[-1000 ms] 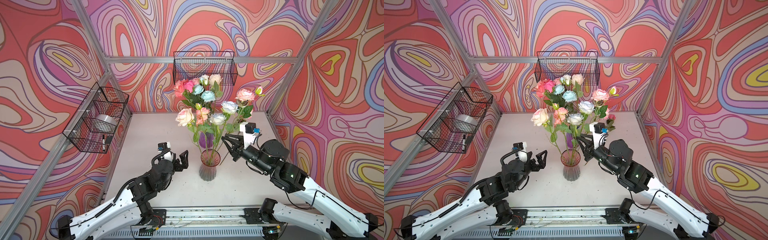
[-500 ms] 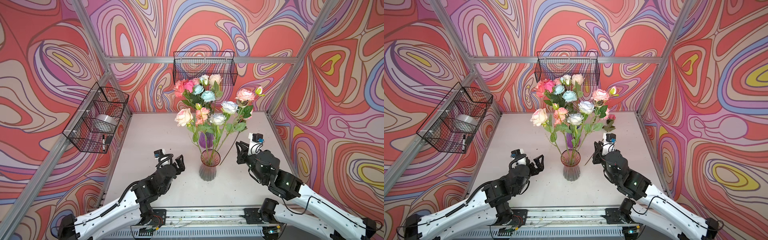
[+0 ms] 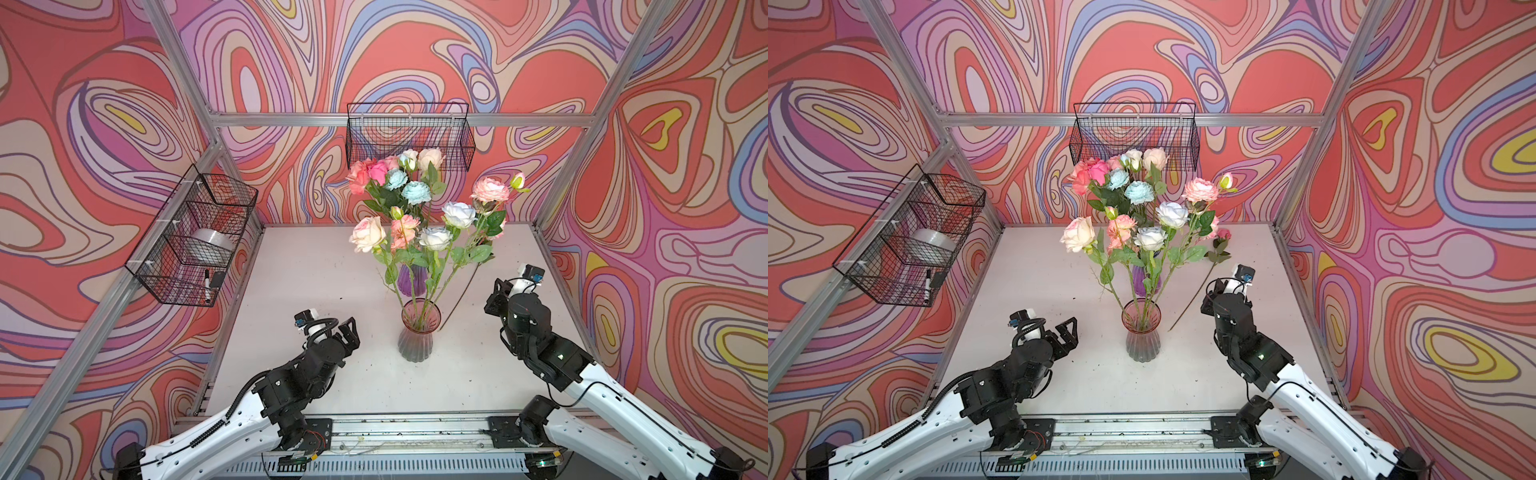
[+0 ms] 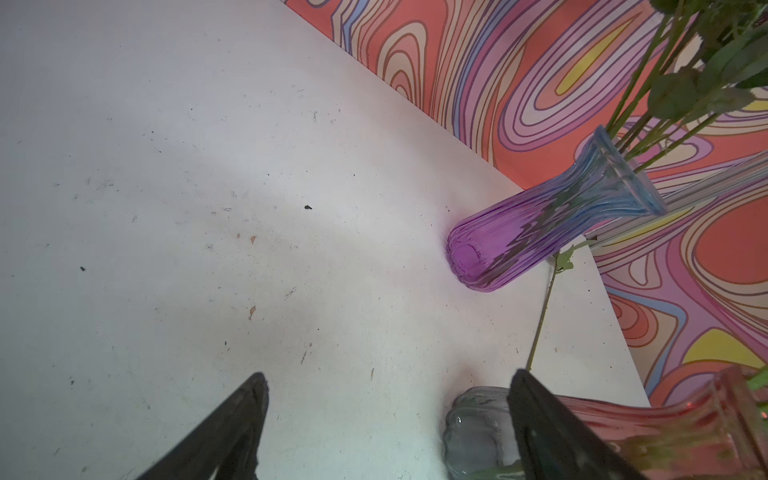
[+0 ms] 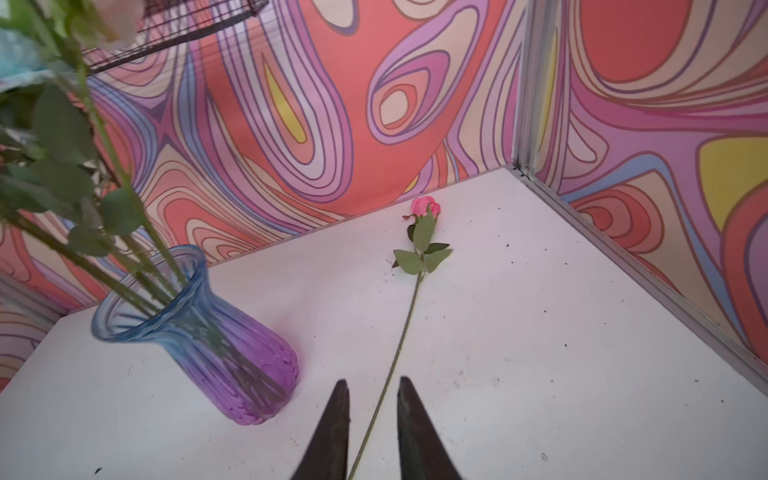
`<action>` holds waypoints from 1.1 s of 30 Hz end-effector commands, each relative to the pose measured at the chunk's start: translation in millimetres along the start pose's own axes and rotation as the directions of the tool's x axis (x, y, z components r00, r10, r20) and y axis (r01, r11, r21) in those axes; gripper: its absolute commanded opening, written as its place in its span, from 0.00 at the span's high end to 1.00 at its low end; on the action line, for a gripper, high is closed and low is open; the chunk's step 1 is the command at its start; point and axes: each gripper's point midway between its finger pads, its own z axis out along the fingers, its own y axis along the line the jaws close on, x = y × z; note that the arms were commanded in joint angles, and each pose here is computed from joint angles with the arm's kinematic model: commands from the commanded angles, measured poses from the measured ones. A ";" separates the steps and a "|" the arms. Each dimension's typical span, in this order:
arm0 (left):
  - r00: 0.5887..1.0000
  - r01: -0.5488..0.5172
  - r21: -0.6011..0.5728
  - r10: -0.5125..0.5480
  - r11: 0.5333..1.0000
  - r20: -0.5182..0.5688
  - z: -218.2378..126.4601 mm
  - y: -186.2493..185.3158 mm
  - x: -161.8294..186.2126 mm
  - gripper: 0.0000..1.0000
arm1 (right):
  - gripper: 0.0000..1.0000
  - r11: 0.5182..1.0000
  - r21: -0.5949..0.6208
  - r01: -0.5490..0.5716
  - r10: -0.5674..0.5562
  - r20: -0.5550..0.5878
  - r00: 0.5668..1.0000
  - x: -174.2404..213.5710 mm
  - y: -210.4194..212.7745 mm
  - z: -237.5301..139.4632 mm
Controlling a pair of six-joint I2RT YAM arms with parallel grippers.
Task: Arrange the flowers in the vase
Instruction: 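Lower the right gripper to the pink rose stem on the table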
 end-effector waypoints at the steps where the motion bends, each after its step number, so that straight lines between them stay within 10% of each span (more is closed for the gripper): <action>1: 1.000 0.010 -0.028 -0.010 1.000 0.006 0.8 10.7 2.5 0.09 | 0.79 0.998 -0.003 -0.068 0.067 -0.153 0.986 26.2 -3.9 25.7; 19: 1.000 -0.022 -0.003 0.022 1.000 0.002 -11.6 16.4 -3.2 0.09 | 0.77 0.978 0.207 -0.004 0.141 -0.650 0.747 124.0 -40.1 204.6; 33: 0.999 -0.035 0.002 0.035 0.999 0.040 -12.5 10.6 -13.2 0.09 | 0.75 0.967 0.255 0.024 0.160 -0.675 0.720 133.0 -66.9 268.1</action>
